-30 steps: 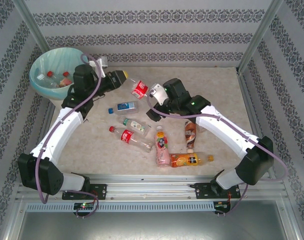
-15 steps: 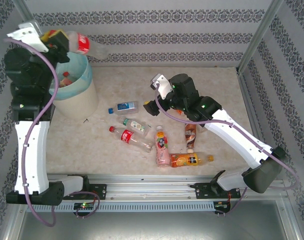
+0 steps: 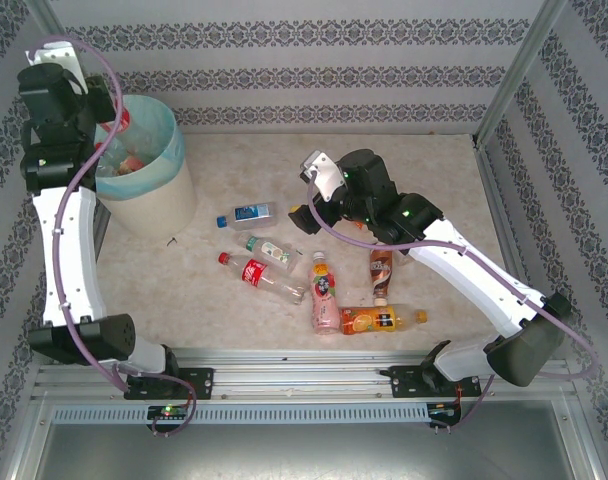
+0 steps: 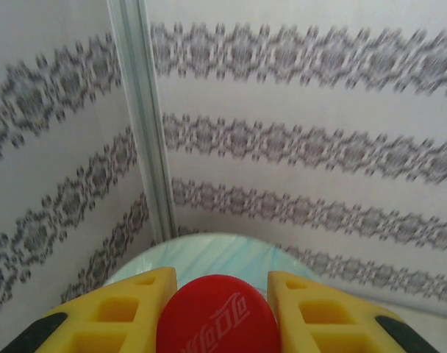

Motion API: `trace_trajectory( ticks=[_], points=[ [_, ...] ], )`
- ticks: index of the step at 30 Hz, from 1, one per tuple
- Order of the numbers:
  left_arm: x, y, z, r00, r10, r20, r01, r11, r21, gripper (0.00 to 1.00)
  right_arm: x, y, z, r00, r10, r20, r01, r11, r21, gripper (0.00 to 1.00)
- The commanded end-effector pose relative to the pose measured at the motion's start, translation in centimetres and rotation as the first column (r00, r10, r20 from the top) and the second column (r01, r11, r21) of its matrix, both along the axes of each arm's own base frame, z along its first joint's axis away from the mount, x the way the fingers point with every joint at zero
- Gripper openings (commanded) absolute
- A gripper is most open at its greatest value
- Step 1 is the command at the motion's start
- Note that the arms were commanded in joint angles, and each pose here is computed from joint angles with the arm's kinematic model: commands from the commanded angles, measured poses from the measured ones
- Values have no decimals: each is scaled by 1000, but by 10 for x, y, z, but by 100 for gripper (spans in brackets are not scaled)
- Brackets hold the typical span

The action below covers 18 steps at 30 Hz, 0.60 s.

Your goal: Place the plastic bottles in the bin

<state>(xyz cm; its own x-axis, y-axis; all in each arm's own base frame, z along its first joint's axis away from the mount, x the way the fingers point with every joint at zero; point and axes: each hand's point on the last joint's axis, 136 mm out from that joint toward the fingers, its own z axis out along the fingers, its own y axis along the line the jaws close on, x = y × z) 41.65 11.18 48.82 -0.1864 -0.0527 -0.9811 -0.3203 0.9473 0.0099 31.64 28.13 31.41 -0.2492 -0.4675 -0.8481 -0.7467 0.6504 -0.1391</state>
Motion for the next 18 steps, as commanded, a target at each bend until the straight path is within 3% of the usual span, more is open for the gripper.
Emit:
trace_trajectory(
  ticks=[1, 8, 18],
  points=[
    [7, 2, -31, 998, -43, -52, 40, 998, -56, 0, -3, -1, -4, 1000, -4, 4, 4, 1000, -22, 98],
    [34, -19, -87, 979, -193, -66, 184, 974, -130, 0, -4, 0, -11, 1000, -6, -12, 6, 999, -37, 98],
    [39, 1, -168, 958, -125, -258, 114, 992, -57, 0, -3, 4, -18, 1000, -7, -27, 5, 998, -65, 98]
  ],
)
